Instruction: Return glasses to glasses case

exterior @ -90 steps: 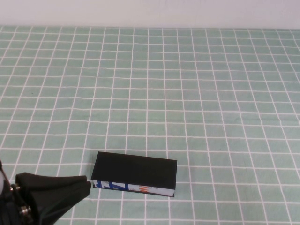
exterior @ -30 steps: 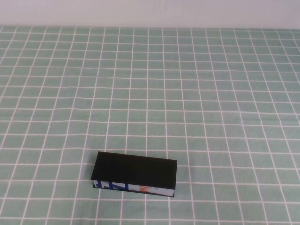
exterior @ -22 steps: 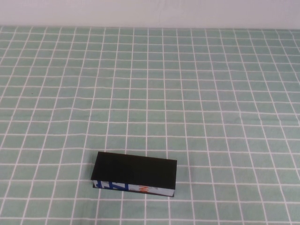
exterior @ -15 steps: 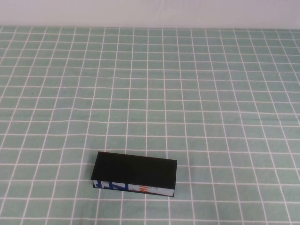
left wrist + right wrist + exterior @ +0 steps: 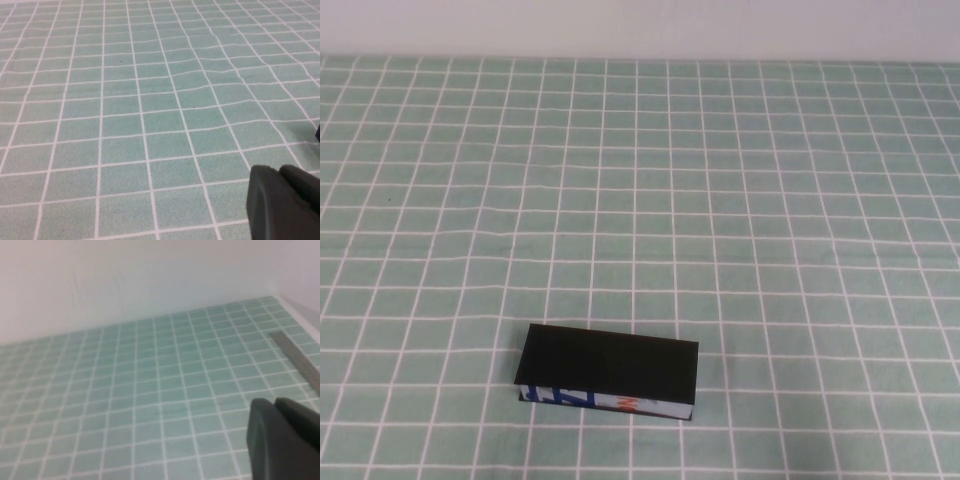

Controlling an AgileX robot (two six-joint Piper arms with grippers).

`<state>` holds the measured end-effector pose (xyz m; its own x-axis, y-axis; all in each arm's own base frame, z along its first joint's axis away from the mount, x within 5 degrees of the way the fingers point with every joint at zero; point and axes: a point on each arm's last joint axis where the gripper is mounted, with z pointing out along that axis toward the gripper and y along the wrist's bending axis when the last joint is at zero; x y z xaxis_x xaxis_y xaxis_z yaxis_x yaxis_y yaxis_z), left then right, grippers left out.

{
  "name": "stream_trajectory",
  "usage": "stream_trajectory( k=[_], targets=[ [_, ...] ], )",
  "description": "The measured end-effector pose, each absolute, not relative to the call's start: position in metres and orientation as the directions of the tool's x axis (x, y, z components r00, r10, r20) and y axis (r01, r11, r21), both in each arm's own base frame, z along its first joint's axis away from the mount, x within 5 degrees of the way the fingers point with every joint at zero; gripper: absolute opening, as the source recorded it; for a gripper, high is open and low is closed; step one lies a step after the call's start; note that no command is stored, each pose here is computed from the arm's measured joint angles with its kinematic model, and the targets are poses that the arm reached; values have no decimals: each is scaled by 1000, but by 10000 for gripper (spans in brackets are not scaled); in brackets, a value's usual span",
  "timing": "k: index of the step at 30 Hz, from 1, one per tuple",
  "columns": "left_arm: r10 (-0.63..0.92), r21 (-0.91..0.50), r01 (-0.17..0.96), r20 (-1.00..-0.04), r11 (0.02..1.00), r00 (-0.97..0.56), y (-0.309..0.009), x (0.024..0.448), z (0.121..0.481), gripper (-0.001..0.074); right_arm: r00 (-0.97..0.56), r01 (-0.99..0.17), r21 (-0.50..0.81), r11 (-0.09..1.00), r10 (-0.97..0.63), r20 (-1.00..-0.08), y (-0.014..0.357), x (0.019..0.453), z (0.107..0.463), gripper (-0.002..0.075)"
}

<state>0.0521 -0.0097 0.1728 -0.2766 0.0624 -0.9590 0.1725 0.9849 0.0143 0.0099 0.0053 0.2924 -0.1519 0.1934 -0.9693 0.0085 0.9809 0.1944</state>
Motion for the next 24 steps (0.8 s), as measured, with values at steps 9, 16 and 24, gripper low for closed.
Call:
stream_trajectory(
  k=[9, 16, 24],
  targets=[
    [62, 14, 172, -959, 985, -277, -10, 52, 173, -3, -166, 44, 333, 942, 335, -927, 4, 51, 204, -13],
    [62, 14, 172, -959, 985, -277, -10, 52, 173, -3, -257, 62, 223, 973, 231, -938, 2, 53, 174, -13],
    [62, 14, 172, -959, 985, -277, -10, 52, 173, -3, -281, 31, 116, 993, 120, -952, 3, 53, 173, -13]
  ],
)
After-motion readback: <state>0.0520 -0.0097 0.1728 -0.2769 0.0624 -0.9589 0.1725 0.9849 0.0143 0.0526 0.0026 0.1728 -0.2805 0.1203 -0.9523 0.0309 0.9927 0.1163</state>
